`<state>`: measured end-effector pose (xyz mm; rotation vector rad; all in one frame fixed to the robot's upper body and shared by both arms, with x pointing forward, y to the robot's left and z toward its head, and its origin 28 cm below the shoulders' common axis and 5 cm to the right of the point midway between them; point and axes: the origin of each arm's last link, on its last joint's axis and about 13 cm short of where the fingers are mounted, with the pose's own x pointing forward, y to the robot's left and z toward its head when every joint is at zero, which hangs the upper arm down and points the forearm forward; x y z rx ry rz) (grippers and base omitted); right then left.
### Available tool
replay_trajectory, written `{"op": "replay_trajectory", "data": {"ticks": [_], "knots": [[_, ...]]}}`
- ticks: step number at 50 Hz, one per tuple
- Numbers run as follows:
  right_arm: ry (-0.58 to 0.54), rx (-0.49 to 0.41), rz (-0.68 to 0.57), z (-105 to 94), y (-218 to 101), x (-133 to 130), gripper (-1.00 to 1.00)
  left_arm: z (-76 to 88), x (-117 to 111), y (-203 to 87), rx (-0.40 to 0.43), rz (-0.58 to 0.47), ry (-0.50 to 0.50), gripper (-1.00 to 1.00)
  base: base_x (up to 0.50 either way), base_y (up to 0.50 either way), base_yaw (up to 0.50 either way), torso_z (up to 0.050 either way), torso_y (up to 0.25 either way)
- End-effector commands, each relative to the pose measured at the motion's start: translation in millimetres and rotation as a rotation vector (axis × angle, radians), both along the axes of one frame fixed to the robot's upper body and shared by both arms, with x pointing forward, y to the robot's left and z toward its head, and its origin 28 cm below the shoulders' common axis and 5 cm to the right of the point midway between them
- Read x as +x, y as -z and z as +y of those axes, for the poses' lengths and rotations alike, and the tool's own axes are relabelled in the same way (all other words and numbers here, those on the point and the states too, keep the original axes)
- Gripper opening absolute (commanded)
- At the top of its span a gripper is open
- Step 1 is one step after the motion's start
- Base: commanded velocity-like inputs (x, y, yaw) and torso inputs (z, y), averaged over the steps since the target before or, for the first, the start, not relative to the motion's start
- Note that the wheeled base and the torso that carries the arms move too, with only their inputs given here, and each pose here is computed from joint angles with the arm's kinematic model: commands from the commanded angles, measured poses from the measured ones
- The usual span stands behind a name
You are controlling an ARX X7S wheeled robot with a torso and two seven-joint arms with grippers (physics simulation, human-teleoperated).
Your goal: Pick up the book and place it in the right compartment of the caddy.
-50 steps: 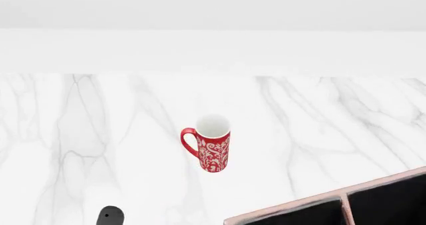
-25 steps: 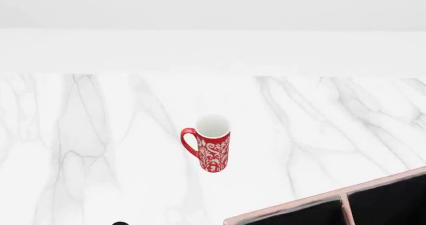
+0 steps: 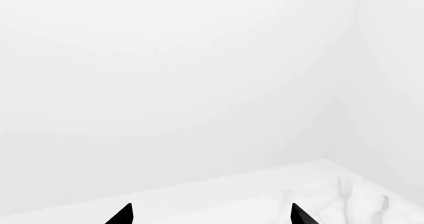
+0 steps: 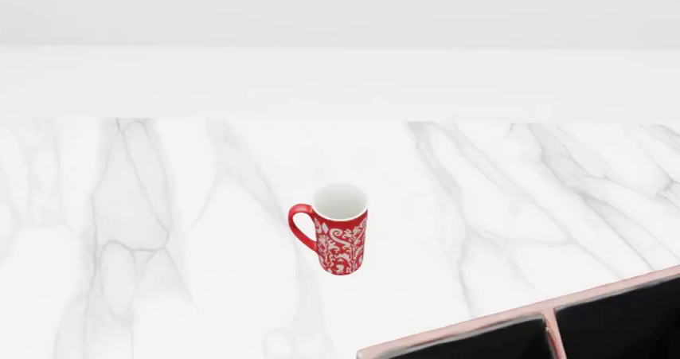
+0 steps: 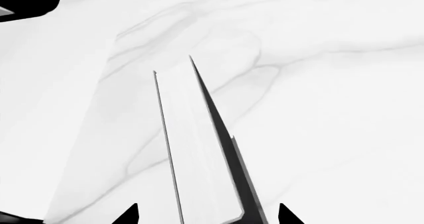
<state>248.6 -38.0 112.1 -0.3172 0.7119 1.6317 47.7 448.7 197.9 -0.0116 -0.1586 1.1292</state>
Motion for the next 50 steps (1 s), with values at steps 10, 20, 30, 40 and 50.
{"op": "replay_trajectory", "data": {"ticks": [10,20,30,40,50], "knots": [[-0.001,0.035,0.026,4.0,9,7,1.00,-0.5,-4,7,-0.015,0.003,-0.006,1.00,0.00,0.00,0.00,0.000,0.000],[-0.014,0.040,0.021,4.4,10,5,-1.00,-0.7,-2,7,-0.015,0.005,-0.003,1.00,0.00,0.00,0.00,0.000,0.000],[-0.009,0.043,0.017,4.4,10,5,-1.00,-1.6,-1,7,-0.016,0.005,0.000,1.00,0.00,0.00,0.00,0.000,0.000],[0.021,0.062,-0.009,4.9,5,7,-1.00,-0.9,-3,7,-0.017,0.003,-0.002,1.00,0.00,0.00,0.00,0.000,0.000],[0.273,0.210,-0.130,6.9,-35,26,-1.00,-1.7,-2,8,-0.018,0.006,0.003,1.00,0.00,0.00,0.00,0.000,0.000]]}}
